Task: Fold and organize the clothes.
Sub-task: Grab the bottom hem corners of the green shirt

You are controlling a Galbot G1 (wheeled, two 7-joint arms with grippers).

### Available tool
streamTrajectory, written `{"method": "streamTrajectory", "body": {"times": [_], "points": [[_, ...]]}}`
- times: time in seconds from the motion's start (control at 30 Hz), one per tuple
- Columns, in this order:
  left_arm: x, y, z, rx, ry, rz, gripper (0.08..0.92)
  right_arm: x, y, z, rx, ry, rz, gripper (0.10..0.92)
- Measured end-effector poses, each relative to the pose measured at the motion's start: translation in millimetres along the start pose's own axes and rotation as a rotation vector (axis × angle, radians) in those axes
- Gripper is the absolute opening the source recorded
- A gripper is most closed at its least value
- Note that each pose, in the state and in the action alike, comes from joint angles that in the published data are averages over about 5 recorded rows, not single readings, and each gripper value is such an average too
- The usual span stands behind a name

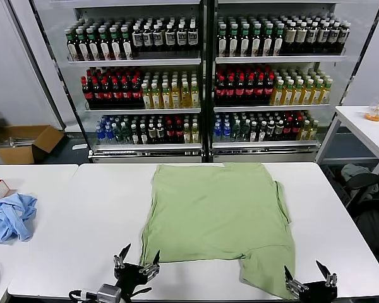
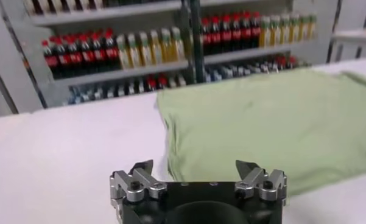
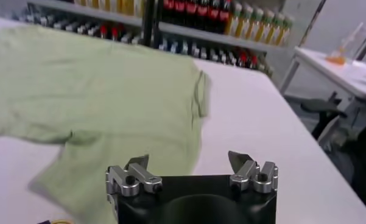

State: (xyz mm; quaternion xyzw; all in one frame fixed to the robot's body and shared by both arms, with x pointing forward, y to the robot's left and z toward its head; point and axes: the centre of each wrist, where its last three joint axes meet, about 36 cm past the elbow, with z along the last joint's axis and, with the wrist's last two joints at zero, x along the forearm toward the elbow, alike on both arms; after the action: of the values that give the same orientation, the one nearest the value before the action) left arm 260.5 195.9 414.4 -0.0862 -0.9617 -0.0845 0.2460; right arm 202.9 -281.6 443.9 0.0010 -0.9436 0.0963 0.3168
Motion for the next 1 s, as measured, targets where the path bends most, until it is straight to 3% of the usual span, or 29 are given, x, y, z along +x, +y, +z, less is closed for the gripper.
{"method": "streamTrajectory", "body": {"times": [0.3,0.47,1.0], "points": [[-12,-3,7,-0.011,0.054,0.001,0.823,-8,13,9,-0.029,0.054,-0.053,0.817],[-14,-3,9,-0.008,0.07,0.011,0.782,-10,20,12,-0.046,0.074,-0.085,0.707],[-16,4,8,0.048,0.077,0.063,0.325,-7,16,11,-0.093,0.116,-0.149,0.257]]}}
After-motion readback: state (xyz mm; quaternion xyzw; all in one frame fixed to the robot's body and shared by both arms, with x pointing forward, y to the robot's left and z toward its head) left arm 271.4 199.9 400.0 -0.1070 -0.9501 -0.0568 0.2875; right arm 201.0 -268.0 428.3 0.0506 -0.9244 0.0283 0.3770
